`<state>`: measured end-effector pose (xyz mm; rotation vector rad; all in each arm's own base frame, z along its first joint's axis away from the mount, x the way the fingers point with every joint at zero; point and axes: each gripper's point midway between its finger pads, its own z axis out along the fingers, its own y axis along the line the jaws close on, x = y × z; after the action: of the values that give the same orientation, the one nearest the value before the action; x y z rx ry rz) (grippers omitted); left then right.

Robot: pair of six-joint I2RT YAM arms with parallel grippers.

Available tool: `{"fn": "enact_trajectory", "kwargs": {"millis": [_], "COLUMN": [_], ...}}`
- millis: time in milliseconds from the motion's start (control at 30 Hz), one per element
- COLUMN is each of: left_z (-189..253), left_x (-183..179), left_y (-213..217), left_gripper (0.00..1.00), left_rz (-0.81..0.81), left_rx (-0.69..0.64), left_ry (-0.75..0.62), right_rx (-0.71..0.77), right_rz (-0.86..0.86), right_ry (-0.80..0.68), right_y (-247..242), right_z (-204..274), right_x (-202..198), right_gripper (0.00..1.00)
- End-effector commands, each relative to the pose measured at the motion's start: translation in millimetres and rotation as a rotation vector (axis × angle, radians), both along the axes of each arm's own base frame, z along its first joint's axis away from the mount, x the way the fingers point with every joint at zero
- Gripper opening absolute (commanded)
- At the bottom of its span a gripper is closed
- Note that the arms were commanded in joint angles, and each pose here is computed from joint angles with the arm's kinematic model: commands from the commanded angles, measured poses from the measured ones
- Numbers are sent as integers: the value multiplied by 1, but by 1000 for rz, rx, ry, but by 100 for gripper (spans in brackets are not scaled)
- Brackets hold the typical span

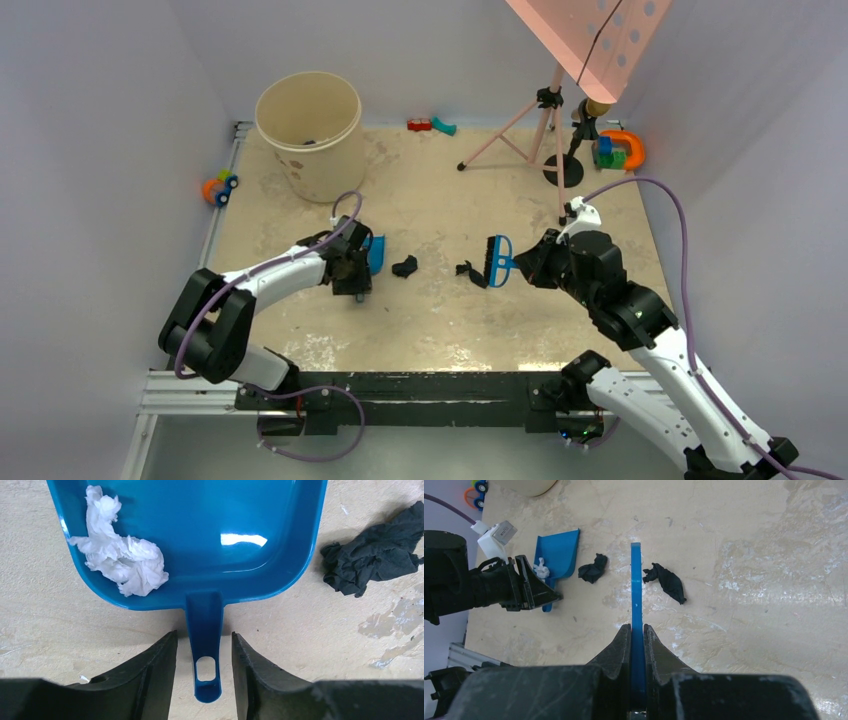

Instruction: Sweep away the paper scraps from the table

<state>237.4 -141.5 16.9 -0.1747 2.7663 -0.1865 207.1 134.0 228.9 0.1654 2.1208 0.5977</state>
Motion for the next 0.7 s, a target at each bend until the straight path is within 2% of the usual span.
{"fn": "enact_trajectory", "kwargs": {"millis": [0, 300, 667], "left_z": [6, 12, -5], "left_x": [6, 16, 4], "left_y": [0, 4, 8], "left_gripper": [48, 47, 44], "left_rz": [15, 43, 90], "left_rx": [11, 74, 104], "left_ry": [-58, -151, -111], "right_rx": [38, 46, 48], "right_rz": [9, 20, 15], "right_ry": [-36, -37, -42], "right_y": [4, 6, 4], "right_z": [12, 14, 16], "right_x": [2, 0, -1], "right_gripper": [0, 0, 0]}}
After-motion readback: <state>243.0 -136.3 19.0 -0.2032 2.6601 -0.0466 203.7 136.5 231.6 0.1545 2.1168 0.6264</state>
